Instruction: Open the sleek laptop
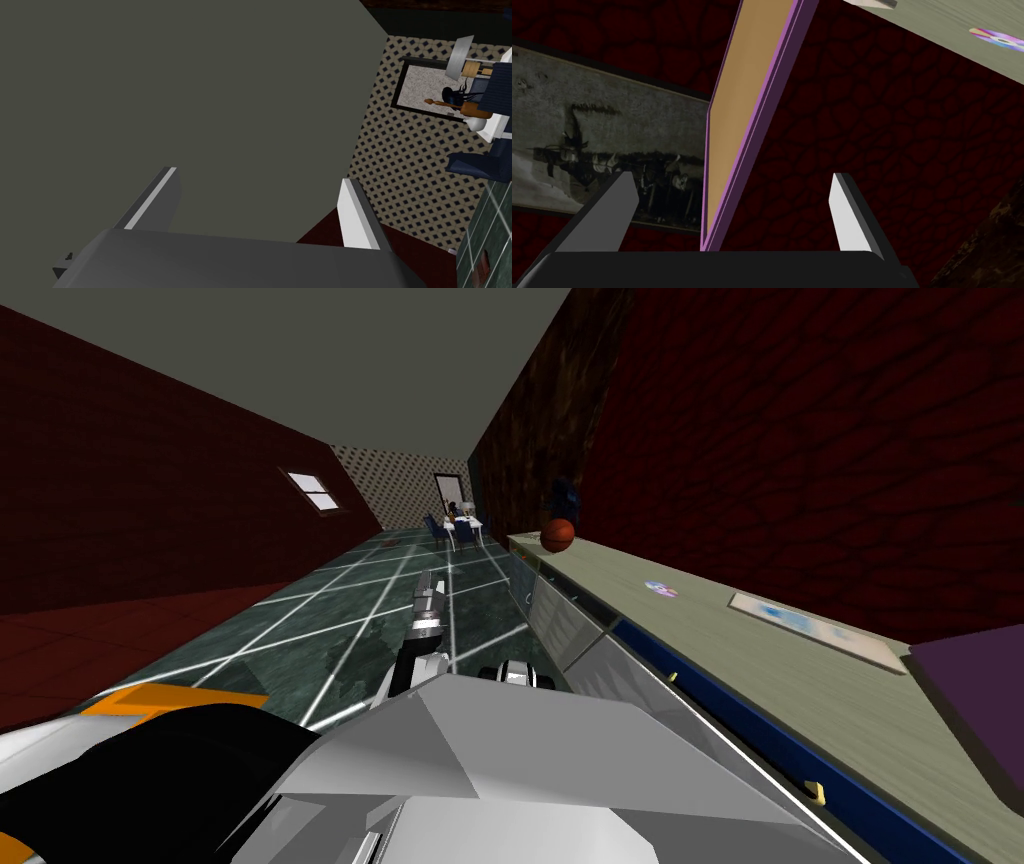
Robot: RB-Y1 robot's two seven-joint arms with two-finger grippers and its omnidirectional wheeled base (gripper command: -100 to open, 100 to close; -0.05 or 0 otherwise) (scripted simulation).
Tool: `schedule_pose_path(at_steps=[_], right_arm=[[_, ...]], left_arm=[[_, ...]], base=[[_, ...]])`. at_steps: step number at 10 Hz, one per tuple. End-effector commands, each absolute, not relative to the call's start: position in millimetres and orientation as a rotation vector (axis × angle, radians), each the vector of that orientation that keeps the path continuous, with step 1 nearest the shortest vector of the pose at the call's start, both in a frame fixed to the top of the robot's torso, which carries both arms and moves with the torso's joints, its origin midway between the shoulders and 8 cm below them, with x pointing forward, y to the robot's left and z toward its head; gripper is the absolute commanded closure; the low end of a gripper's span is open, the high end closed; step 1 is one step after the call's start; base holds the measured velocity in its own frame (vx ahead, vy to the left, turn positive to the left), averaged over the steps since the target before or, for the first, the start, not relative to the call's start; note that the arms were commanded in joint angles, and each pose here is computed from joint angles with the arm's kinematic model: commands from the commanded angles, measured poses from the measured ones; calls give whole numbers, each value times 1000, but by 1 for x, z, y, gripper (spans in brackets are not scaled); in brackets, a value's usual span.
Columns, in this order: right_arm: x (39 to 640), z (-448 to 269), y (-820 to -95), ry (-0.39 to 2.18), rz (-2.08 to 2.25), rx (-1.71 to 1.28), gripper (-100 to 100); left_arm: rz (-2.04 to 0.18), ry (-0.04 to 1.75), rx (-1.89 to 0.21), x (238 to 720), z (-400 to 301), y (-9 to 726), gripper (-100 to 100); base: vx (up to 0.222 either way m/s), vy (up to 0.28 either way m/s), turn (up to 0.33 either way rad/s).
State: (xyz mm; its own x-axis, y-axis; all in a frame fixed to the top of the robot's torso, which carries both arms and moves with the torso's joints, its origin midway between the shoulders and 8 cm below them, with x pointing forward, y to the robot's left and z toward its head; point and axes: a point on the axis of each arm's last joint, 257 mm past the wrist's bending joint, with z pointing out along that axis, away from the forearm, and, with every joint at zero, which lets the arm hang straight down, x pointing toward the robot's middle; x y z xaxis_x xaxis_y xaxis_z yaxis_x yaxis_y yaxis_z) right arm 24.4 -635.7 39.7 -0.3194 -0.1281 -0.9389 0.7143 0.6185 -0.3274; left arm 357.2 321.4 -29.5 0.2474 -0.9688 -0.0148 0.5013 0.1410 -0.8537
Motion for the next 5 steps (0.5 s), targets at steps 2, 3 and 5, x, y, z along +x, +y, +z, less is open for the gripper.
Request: schedule_pose_path(at_steps=[2,3,5], right_arm=[[-1,80,-649,1728,-1093,447,-100],[0,85,-649,1723,-1101,438,-100],[-12,112,-654,1741,-1208,411,-100]], left_arm=[[-1189,683,-856,357,-30,321,0],[-1189,683,-856,357,-30,321,0],[-1189,683,-856,357,-30,321,0]], base=[[59,-45,78],[51,-41,40],[50,-34,70]])
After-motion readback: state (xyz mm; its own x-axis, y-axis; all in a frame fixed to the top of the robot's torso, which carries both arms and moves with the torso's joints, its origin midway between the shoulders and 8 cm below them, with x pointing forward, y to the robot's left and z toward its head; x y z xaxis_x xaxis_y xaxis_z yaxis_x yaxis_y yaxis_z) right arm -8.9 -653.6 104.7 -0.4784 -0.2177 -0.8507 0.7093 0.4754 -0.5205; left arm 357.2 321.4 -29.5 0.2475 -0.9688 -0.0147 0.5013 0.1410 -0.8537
